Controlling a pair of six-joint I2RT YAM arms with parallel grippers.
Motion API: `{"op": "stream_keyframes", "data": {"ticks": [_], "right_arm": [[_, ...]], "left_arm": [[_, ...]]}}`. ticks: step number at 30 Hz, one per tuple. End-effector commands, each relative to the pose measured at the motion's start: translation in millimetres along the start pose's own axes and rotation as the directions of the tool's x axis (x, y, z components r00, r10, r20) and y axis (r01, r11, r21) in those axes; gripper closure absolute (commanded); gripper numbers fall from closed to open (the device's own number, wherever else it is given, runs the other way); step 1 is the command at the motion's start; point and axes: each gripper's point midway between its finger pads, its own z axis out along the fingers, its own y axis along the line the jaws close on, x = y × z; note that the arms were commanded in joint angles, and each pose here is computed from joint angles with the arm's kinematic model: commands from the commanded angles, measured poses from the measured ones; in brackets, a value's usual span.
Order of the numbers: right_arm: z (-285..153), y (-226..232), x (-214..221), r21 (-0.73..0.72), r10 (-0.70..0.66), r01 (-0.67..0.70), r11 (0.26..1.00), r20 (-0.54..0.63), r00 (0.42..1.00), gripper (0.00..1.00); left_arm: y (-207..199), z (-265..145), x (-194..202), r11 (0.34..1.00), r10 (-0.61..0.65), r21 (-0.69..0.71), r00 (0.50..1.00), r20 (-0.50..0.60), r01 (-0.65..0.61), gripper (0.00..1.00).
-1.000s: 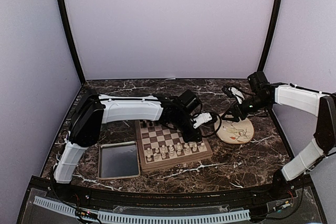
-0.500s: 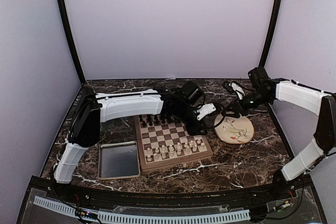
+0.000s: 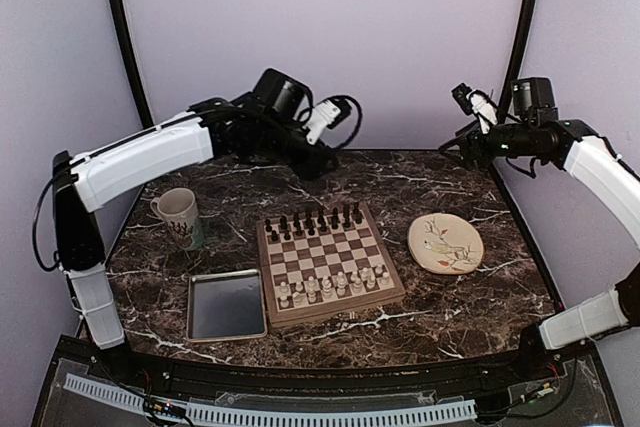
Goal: Set up the chess pieces on the board
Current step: Reset both arms
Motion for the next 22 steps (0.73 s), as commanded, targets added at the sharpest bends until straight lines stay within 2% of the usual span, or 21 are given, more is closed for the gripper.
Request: {"op": "stream_keyframes", "data": {"ticks": [1, 2, 3, 5, 8, 11, 13, 19, 22], "right_arm": [[-28, -56, -18, 0.258, 0.12, -0.141, 0.956, 0.094, 0.988, 0.24], [-34, -62, -19, 0.27, 0.143, -0.169, 0.948, 0.112, 0.983, 0.17], [-42, -68, -20, 0.284, 0.165, -0.199, 0.938, 0.141, 0.976, 0.02], [-57, -79, -25, 0.328, 0.207, -0.271, 0.905, 0.216, 0.954, 0.0], [-72, -85, -29, 0.367, 0.222, -0.326, 0.871, 0.298, 0.928, 0.0], [-79, -96, -25, 0.4, 0.254, -0.391, 0.829, 0.354, 0.9, 0.0], [-84, -101, -25, 0.404, 0.257, -0.404, 0.821, 0.37, 0.893, 0.0], [-76, -102, -20, 0.368, 0.274, -0.4, 0.839, 0.35, 0.896, 0.0], [-74, -100, -21, 0.321, 0.285, -0.403, 0.857, 0.355, 0.89, 0.0]], "left_arm": [[73, -69, 14, 0.951, -0.108, -0.284, 0.992, 0.066, 0.122, 0.5], [82, -81, 19, 0.934, -0.112, -0.33, 0.99, 0.086, 0.135, 0.46], [88, -88, 33, 0.917, -0.117, -0.373, 0.989, 0.086, 0.141, 0.4], [107, -121, 40, 0.856, -0.14, -0.477, 0.978, 0.156, 0.199, 0.25], [128, -150, 62, 0.758, -0.238, -0.555, 0.937, 0.254, 0.343, 0.1], [142, -171, 88, 0.664, -0.335, -0.569, 0.873, 0.355, 0.486, 0.04], [143, -176, 103, 0.631, -0.372, -0.557, 0.841, 0.393, 0.54, 0.01], [140, -181, 124, 0.6, -0.394, -0.54, 0.806, 0.442, 0.59, 0.01], [140, -181, 124, 0.6, -0.392, -0.542, 0.807, 0.442, 0.589, 0.01]]}}
